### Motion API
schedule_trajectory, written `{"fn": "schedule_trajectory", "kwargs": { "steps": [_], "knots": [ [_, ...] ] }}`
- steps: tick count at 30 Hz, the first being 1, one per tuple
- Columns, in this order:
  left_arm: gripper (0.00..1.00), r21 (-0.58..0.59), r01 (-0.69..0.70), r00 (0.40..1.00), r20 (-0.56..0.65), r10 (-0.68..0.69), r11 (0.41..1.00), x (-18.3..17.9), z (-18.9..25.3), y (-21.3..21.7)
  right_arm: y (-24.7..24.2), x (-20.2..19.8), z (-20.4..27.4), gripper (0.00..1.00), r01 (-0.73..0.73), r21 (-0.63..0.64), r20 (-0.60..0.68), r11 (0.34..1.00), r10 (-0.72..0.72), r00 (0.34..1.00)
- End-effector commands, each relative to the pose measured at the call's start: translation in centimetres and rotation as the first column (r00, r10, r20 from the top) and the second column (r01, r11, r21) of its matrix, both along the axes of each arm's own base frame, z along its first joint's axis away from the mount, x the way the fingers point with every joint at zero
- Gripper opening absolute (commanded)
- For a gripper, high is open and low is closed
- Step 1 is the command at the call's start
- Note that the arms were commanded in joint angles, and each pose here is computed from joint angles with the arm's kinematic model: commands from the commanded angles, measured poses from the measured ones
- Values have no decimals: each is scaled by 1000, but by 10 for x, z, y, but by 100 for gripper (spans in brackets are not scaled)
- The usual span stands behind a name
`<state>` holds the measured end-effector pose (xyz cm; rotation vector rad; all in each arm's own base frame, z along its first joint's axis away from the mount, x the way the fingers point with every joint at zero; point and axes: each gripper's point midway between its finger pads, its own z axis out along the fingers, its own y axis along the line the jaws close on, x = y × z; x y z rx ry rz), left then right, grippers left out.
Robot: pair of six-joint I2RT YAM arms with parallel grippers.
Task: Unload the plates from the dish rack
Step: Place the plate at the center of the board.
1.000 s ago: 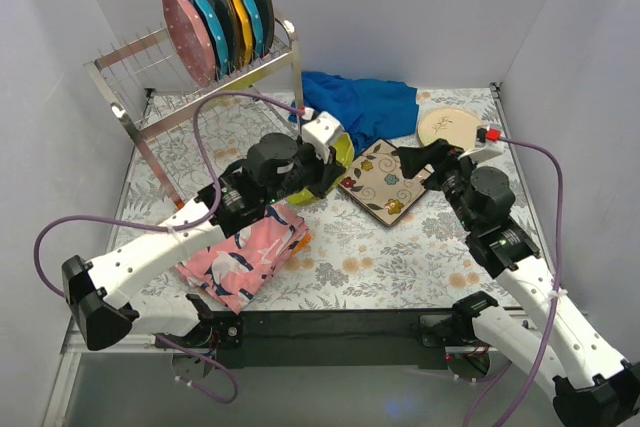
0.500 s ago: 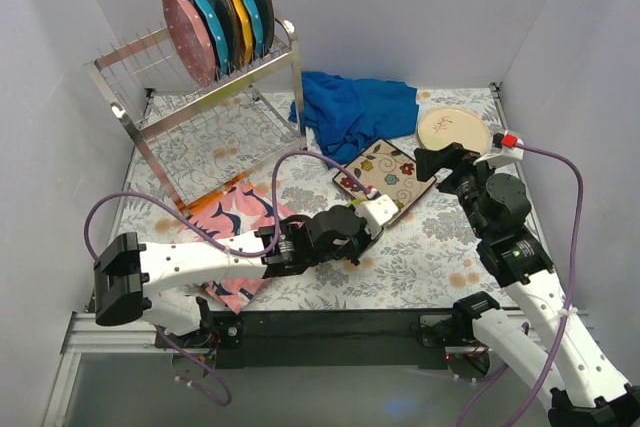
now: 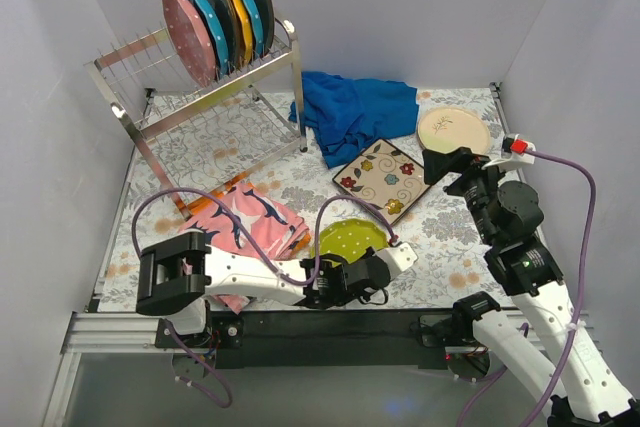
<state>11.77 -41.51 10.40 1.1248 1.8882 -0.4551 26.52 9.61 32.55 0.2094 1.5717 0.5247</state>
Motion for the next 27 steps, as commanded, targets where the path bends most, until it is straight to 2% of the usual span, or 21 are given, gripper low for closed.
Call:
{"fn": "schedule_trajectory", "kwargs": {
  "steps": [1, 10, 23, 27],
  "knots": [
    [0, -69, -71, 996, 44, 74, 995, 2, 5, -16, -16, -13, 34, 98, 43, -5, 101, 999, -42, 994],
    [0, 88, -109, 994, 23, 108, 990, -15, -69, -24, -20, -21, 41, 98, 48, -8, 127, 999, -47, 991],
    [0, 122, -146, 989, -8, 148, 982, -19, -96, -14, -8, -16, 19, 98, -8, -32, 77, 999, 11, 997],
    [16, 91, -144, 988, -47, 149, 985, -24, -89, -15, 0, -14, 11, 98, -43, -33, 59, 999, 45, 997]
  ]
}}
